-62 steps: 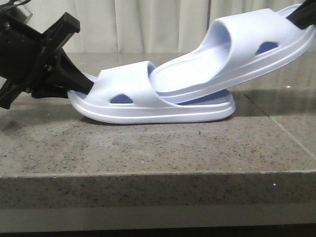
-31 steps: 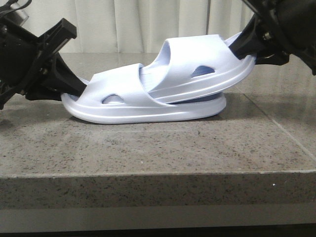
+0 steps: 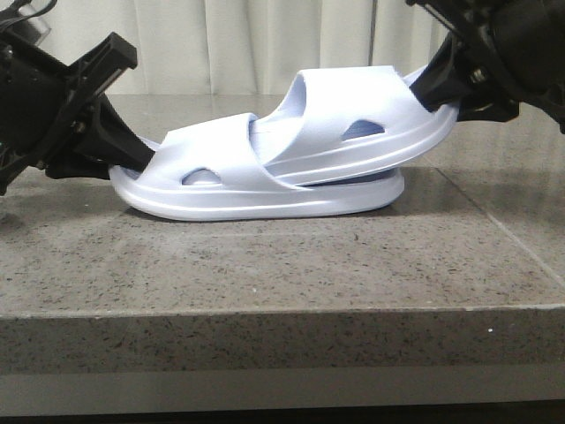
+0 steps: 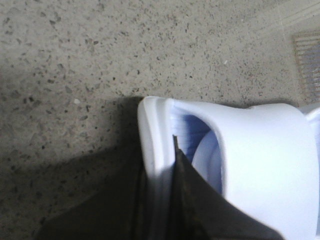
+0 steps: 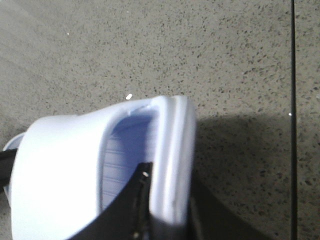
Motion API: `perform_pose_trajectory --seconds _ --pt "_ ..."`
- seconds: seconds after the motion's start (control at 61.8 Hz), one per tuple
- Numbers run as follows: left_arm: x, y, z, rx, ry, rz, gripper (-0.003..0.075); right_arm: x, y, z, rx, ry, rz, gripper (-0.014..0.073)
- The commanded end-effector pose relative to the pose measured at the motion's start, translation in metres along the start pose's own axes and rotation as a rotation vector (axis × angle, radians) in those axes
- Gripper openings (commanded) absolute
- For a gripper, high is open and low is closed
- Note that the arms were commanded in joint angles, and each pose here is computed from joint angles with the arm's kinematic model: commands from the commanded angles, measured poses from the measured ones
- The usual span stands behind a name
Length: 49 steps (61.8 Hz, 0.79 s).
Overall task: Insert blue slippers together front up
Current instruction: 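Lower the right-held slipper onto the left-held slipper, nesting them, then open both grippers and withdraw them from the stacked slippers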
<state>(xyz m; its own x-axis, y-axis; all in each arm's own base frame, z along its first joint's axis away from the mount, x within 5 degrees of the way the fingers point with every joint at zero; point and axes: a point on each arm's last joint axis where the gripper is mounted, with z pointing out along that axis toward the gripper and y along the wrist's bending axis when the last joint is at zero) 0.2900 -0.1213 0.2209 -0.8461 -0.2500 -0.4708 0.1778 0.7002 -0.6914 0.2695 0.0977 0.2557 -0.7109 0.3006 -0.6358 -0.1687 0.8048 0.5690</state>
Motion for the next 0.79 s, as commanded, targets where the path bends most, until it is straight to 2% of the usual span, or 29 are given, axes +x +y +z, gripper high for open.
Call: perform_pose_trajectory --seconds 0.0,0.065,0.129,0.437,0.647,0.744,0.777 --pt "-0.009 -0.019 -0.008 0.088 -0.033 0.004 -0.002 -0.004 0.009 -0.013 -0.086 0.036 -0.065 0.0296" --pt "-0.01 -0.018 -0.008 0.084 -0.037 0.002 -0.002 -0.011 0.0 -0.022 -0.067 0.018 -0.068 0.035" --pt "-0.01 -0.018 -0.008 0.084 -0.037 0.002 -0.002 -0.018 -0.011 -0.034 -0.058 -0.001 -0.06 0.0368" --pt "-0.01 -0.018 -0.008 0.083 -0.038 0.002 -0.002 -0.042 -0.049 -0.099 0.007 -0.136 -0.001 0.0365" --pt "-0.01 -0.018 -0.008 0.083 -0.038 0.002 -0.0015 -0.042 -0.052 -0.105 0.012 -0.144 0.006 0.0365" --pt "-0.01 -0.018 -0.009 0.08 -0.042 0.002 0.0057 -0.042 -0.052 -0.105 0.007 -0.14 0.006 0.0365" --pt "-0.01 -0.018 -0.009 0.08 -0.042 0.002 0.0119 -0.042 -0.052 -0.105 0.006 -0.139 0.006 0.0365"
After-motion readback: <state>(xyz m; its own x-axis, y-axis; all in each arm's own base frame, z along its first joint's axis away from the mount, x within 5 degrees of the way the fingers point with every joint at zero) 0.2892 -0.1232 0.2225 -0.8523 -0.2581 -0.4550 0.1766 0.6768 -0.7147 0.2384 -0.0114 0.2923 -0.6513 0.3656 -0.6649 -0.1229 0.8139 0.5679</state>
